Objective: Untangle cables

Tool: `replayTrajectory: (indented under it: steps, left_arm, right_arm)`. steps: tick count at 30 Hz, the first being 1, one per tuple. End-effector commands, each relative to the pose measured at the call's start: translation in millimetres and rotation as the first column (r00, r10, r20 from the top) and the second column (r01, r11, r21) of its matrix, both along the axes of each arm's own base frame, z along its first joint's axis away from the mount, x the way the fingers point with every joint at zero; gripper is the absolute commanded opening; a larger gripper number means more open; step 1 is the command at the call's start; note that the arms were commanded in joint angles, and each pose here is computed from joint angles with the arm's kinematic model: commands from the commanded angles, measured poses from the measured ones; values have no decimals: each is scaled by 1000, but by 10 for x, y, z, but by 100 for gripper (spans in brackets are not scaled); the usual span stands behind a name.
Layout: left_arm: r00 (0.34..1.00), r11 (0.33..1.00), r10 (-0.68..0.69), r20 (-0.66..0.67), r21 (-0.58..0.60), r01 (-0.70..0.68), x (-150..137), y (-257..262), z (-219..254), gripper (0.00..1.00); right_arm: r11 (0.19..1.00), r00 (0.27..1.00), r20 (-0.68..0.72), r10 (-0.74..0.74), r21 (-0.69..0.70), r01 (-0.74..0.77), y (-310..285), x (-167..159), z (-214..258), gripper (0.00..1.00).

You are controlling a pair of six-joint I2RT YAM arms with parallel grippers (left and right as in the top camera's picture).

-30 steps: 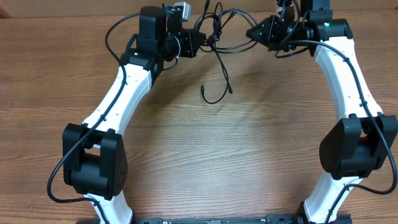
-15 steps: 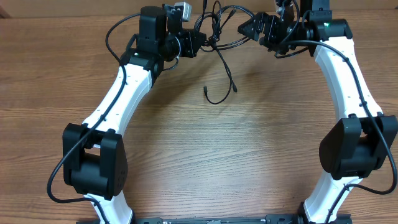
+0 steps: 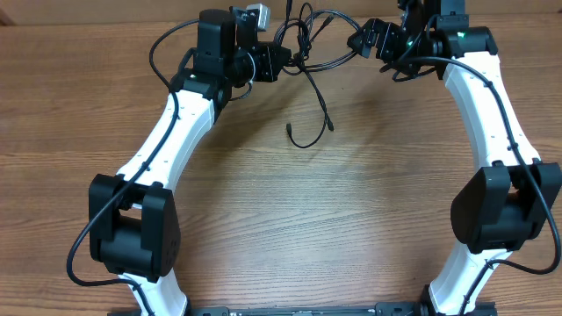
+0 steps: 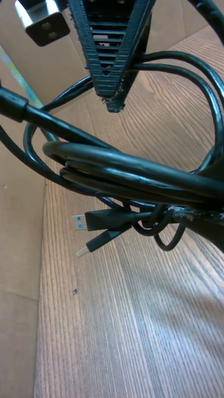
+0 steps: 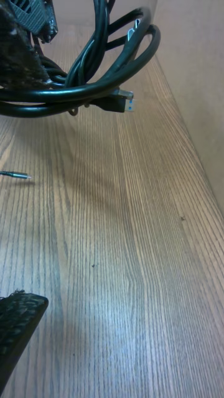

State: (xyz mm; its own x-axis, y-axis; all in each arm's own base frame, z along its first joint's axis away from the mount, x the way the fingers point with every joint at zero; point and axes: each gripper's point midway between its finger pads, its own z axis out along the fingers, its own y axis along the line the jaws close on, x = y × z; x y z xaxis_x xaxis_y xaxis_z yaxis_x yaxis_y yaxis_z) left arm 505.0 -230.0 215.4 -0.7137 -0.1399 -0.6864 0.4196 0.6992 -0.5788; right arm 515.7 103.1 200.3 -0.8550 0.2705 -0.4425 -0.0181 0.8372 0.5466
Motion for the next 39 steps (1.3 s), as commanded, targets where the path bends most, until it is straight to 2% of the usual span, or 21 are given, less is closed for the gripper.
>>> replayTrajectory:
  steps: [1,6,12,15,19,23,25,26,27,28,29,30,31,32,33,36,39]
  left_arm:
    - [1000,1000,6,-15,8,-6,6,7,-70,4]
    - [995,995,74,-70,70,-69,5,128,-239,4]
    - [988,984,142,-62,120,-134,53,182,-293,6]
    - [983,974,180,-47,148,-171,94,234,-308,12]
    - [969,951,247,-21,196,-238,178,369,-356,4]
    - [969,951,248,-17,197,-240,189,368,-365,17]
    - [967,948,250,-47,216,-234,152,378,-454,17]
    - [963,941,264,-55,235,-244,142,413,-493,12]
    - [957,931,284,-56,254,-261,161,456,-549,13]
    - [957,930,285,-54,258,-263,167,470,-558,22]
    - [960,929,277,-46,270,-255,167,480,-564,36]
    - [963,927,268,-31,281,-249,179,502,-557,81]
    - [963,926,269,-8,276,-256,212,535,-496,91]
    - [962,928,272,9,264,-264,239,554,-432,93]
    - [962,930,272,25,249,-270,259,571,-363,99]
    - [959,929,281,25,243,-278,252,623,-309,100]
    - [956,922,292,-32,274,-272,177,707,-439,100]
  right_arm:
    - [1000,998,57,-7,-13,8,-22,14,231,100]
    - [1000,998,57,-7,-14,8,-22,14,231,100]
    - [1000,998,57,-7,-14,8,-22,14,231,100]
    - [1000,998,58,-7,-14,8,-23,15,231,100]
    - [1000,998,57,-7,-14,8,-23,14,230,100]
    - [1000,998,58,-7,-14,8,-23,15,231,100]
    - [1000,998,58,-7,-14,8,-23,15,231,100]
    - [1000,998,58,-7,-14,8,-23,15,231,100]
    - [1000,998,58,-7,-14,8,-23,15,231,100]
    - [1000,998,58,-7,-14,8,-22,15,231,100]
    - [1000,998,58,-7,-14,8,-22,15,231,100]
    - [1000,998,57,-7,-14,8,-22,14,231,100]
    - [1000,998,57,-7,-14,8,-23,14,230,100]
    - [1000,998,57,-7,-14,8,-22,14,231,100]
    - [1000,998,58,-7,-14,8,-22,15,231,100]
    - [1000,998,57,-7,-14,8,-22,14,231,100]
    - [1000,998,58,-7,-14,8,-22,15,231,100]
